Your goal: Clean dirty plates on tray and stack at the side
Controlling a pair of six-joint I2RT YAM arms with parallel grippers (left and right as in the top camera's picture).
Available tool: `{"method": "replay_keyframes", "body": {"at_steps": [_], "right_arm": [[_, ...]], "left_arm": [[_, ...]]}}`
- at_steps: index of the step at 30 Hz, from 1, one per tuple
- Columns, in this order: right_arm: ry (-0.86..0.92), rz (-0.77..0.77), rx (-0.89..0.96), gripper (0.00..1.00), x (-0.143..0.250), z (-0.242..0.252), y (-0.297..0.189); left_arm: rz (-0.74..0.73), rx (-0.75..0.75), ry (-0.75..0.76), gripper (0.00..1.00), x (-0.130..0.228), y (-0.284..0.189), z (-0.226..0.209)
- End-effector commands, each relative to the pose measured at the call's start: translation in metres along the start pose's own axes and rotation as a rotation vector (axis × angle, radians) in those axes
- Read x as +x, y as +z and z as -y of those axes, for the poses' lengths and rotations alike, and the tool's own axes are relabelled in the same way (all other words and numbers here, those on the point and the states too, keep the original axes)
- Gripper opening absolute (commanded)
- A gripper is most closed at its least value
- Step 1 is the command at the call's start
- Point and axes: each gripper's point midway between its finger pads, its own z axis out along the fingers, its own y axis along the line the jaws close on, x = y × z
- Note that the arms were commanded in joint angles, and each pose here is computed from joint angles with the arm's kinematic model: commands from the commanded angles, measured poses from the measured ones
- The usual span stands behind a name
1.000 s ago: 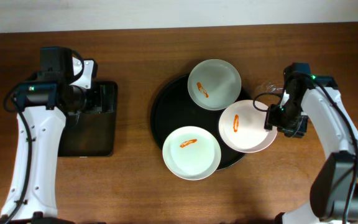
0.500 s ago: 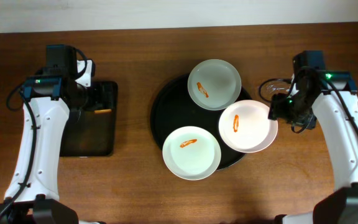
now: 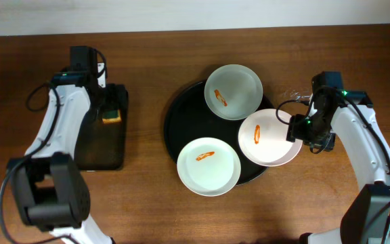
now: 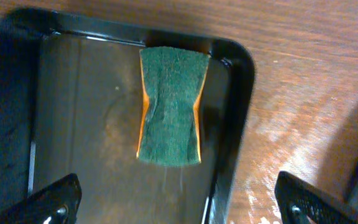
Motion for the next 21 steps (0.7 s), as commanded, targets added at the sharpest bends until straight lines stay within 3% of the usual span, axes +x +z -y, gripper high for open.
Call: {"method": "replay_keyframes", "body": {"at_steps": [1, 7, 12, 13, 18, 21], "right_arm": [[-0.01, -0.004, -0.003, 0.69, 0.002, 0.0, 0.001], [-0.013, -0.004, -0.003, 0.7, 0.002, 0.0, 0.001], [-0.013, -0.004, -0.003, 0.7, 0.002, 0.0, 0.001], [-0.013, -0.003, -0.003, 0.7, 0.002, 0.0, 0.001], [-0.013, 0.004, -0.004, 0.71, 0.0, 0.0, 0.001], [-0.013, 0.008, -0.005, 0.73, -0.001, 0.0, 0.001]], "left_arm": [[-0.05, -0.028, -0.028, 0.95, 0.003, 0.031, -0.01], [-0.098, -0.036, -0.053, 0.89, 0.011, 0.066, -0.022], [-0.098, -0.029, -0.053, 0.57, 0.01, 0.074, -0.02], [-0.112, -0.031, -0.052, 0.55, 0.014, 0.077, -0.02], [-0.175, -0.044, -0.047, 0.52, 0.029, 0.088, -0.023], [-0.166, -0.048, -0.019, 0.51, 0.021, 0.071, -0.025]]}}
